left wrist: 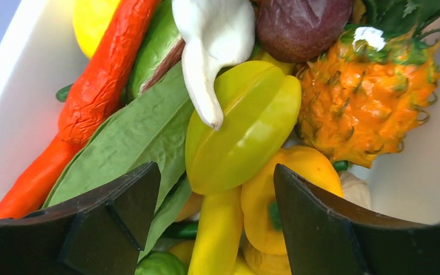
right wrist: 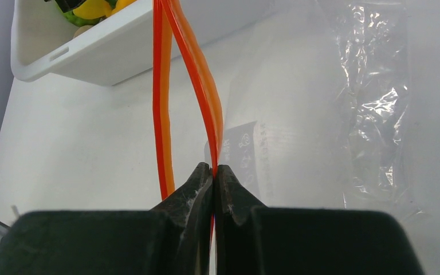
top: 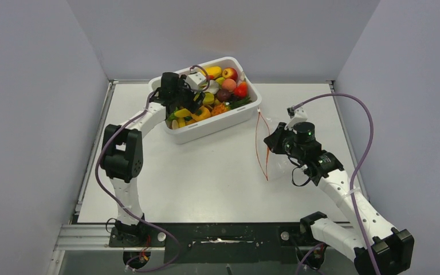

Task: Place the food in the zip-top bag and seal the zipper
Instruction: Pick up the fake fruit from the bin, then place the fake fruit in the zipper food storage bag, then pick up the fake vegetable from the bin.

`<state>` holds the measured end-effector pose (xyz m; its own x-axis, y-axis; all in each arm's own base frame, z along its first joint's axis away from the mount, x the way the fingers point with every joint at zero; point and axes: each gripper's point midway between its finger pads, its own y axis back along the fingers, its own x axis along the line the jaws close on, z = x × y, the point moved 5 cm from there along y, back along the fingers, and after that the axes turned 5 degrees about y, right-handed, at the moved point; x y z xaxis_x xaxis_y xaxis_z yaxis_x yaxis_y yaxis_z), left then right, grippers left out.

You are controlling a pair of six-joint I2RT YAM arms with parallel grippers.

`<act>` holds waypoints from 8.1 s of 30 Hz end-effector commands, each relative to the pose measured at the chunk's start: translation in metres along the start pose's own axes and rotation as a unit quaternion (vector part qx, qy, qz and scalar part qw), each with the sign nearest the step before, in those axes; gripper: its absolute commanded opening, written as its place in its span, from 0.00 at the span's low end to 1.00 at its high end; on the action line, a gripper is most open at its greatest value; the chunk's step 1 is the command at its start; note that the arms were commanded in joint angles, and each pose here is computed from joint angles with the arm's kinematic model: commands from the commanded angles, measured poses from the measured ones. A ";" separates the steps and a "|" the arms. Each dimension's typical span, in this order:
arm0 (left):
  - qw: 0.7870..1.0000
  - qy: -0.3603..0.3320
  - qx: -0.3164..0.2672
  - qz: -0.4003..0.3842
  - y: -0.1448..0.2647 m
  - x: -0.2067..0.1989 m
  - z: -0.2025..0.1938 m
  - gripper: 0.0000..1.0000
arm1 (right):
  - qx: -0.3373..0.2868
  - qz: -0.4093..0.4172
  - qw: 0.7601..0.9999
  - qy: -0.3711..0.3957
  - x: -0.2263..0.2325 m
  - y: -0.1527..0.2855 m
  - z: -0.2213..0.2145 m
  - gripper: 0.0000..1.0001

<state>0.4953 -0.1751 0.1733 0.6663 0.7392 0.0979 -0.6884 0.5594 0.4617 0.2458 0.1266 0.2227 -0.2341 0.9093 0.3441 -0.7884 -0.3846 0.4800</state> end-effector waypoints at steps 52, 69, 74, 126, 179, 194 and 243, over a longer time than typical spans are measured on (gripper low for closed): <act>0.981 0.120 -0.152 -0.027 0.121 -0.099 0.074 0.15 | -0.064 0.062 0.991 -0.098 0.021 -0.003 0.020 0.00; 0.903 0.247 -0.195 -0.291 0.210 -0.217 0.085 0.14 | -0.054 0.134 0.984 -0.102 0.043 -0.019 0.030 0.00; 0.865 0.282 -0.217 -0.353 0.216 -0.236 0.081 0.14 | -0.045 0.140 0.984 -0.100 0.046 -0.021 0.030 0.00; 0.930 0.306 -0.043 -0.201 0.141 -0.262 0.029 0.14 | -0.024 0.202 0.979 -0.004 0.102 -0.008 0.034 0.00; 0.950 0.298 -0.089 -0.034 0.190 -0.190 0.068 0.63 | -0.107 0.014 0.993 0.038 0.032 0.068 0.079 0.00; 0.941 0.301 -0.099 0.117 0.130 -0.078 0.067 0.61 | -0.096 0.044 0.994 0.039 0.031 0.054 0.054 0.00; 0.947 0.304 -0.100 0.040 -0.035 -0.001 0.068 0.31 | -0.051 0.100 0.994 0.004 0.037 0.023 0.022 0.00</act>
<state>0.5259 -0.2187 0.1879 0.3140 0.8444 -0.4340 -0.7826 0.4890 0.3852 0.2274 0.1465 0.2387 -0.3669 0.8341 0.4120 -0.7452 -0.5286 0.4065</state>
